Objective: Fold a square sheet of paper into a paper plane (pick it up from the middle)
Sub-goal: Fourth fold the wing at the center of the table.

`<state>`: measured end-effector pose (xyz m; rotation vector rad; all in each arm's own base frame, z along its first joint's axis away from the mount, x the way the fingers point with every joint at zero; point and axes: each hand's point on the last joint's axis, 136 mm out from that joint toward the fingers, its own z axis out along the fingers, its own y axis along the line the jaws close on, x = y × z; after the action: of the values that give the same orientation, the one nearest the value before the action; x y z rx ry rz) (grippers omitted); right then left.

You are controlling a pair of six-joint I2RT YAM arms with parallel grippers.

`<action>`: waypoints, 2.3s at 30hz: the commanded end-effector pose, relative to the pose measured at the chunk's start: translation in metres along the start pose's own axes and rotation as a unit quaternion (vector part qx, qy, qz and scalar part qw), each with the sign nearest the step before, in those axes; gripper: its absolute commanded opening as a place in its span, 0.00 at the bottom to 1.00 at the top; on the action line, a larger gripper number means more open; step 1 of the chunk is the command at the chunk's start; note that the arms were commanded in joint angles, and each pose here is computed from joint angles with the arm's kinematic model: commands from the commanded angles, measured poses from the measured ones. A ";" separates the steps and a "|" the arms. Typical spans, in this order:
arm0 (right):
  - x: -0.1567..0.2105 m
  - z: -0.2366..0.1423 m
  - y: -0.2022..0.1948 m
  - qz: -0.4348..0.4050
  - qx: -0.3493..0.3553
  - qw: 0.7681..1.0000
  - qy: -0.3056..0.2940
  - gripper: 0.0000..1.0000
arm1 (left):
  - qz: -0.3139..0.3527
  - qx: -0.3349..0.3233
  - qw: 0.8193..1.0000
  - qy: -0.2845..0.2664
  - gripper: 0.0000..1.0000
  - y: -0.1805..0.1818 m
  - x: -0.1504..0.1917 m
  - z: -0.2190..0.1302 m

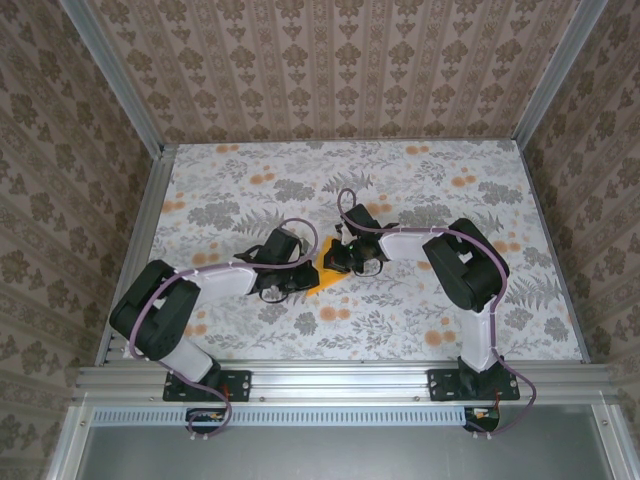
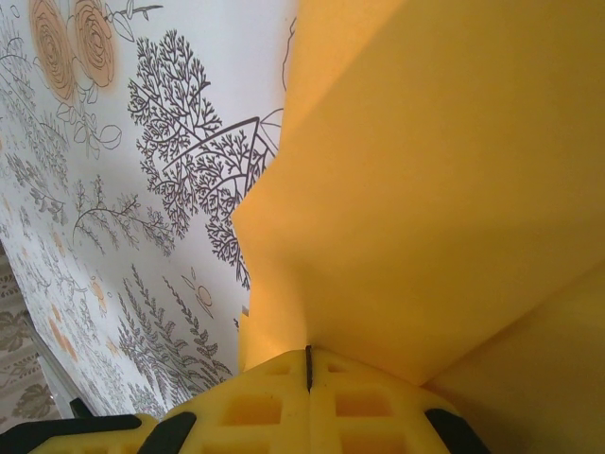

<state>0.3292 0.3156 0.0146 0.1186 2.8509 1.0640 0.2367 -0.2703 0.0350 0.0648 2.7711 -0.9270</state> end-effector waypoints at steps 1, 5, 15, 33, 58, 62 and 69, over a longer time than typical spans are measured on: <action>0.012 0.007 -0.036 0.032 0.062 0.997 0.013 0.02 | -0.011 -0.025 1.000 0.001 0.12 0.011 0.000 0.002; 0.012 0.006 -0.035 0.031 0.063 0.997 0.012 0.02 | -0.013 -0.028 0.999 0.008 0.12 0.014 0.003 0.004; 0.013 0.006 -0.036 0.033 0.065 0.997 0.013 0.02 | -0.023 -0.075 0.997 0.019 0.12 0.036 0.011 0.004; 0.013 0.007 -0.038 0.036 0.067 0.997 0.015 0.02 | 0.013 -0.006 1.000 -0.013 0.19 -0.012 0.000 -0.016; 0.014 0.009 -0.042 0.039 0.075 0.996 0.018 0.02 | -0.012 -0.063 0.998 0.021 0.18 0.021 0.012 -0.004; 0.014 0.008 -0.042 0.038 0.076 0.996 0.018 0.02 | -0.015 -0.075 0.997 0.023 0.18 0.027 0.014 -0.005; 0.014 0.008 -0.042 0.039 0.076 0.996 0.018 0.02 | -0.014 -0.091 0.995 0.029 0.18 0.031 0.015 -0.006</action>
<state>0.3296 0.3150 0.0144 0.1274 2.8529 1.0593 0.2260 -0.2542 0.0231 0.0381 2.8588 -0.7736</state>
